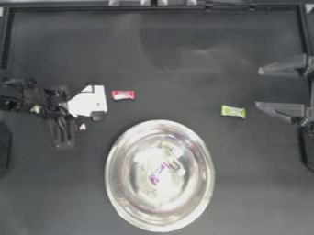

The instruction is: Put candies in bowl

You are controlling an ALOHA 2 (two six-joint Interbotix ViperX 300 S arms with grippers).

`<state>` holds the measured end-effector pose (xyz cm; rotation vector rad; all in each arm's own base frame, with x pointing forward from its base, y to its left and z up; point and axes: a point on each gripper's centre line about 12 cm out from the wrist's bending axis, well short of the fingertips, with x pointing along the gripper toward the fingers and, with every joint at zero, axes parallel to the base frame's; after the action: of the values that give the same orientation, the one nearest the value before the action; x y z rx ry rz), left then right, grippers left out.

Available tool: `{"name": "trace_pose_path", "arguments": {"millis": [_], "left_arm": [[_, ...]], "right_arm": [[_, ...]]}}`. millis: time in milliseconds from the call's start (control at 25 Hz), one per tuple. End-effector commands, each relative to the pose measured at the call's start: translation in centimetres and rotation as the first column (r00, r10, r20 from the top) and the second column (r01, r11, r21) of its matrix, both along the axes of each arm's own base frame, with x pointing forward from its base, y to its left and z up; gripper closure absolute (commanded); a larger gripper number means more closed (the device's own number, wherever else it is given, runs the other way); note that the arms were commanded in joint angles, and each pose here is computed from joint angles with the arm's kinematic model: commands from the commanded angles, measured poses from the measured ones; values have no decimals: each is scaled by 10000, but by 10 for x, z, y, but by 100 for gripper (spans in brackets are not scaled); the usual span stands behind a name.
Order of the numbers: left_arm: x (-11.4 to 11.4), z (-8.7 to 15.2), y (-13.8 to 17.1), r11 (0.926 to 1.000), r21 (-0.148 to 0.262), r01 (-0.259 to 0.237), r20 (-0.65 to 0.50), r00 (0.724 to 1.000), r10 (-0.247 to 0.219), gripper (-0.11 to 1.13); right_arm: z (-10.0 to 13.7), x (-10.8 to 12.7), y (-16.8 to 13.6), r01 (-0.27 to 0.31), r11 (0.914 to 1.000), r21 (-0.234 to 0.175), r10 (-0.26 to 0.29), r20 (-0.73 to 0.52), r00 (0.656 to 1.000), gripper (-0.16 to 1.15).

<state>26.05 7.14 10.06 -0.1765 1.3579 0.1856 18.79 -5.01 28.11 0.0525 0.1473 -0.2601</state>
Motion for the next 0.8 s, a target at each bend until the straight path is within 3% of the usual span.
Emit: {"name": "trace_pose_path", "arguments": {"millis": [40, 200, 400, 600, 800], "left_arm": [[2, 3, -1, 10000, -53, -40, 112, 9999, 41, 56], [4, 5, -4, 9999, -57, 121, 115, 9999, -120, 76], [9, 21, -3, 9998, 70, 185, 511, 9985, -189, 71], [20, 74, 2, 9973, 662, 306, 1874, 9814, -425, 71], [33, 136, 5, 9925, 1218, 140, 3619, 9304, -575, 72]], "right_arm": [[5, 1, 0, 1, 10000, 15, -1, 113, 9999, 0], [5, 2, 1, -75, 10000, 15, 75, 113, 9999, 0], [5, 2, 1, -74, 10000, 26, 73, 132, 9999, 0], [4, 2, 1, -64, 9999, 107, 62, 122, 9999, 0], [5, 2, 1, -57, 9999, 114, 55, 155, 9999, 0]]}}
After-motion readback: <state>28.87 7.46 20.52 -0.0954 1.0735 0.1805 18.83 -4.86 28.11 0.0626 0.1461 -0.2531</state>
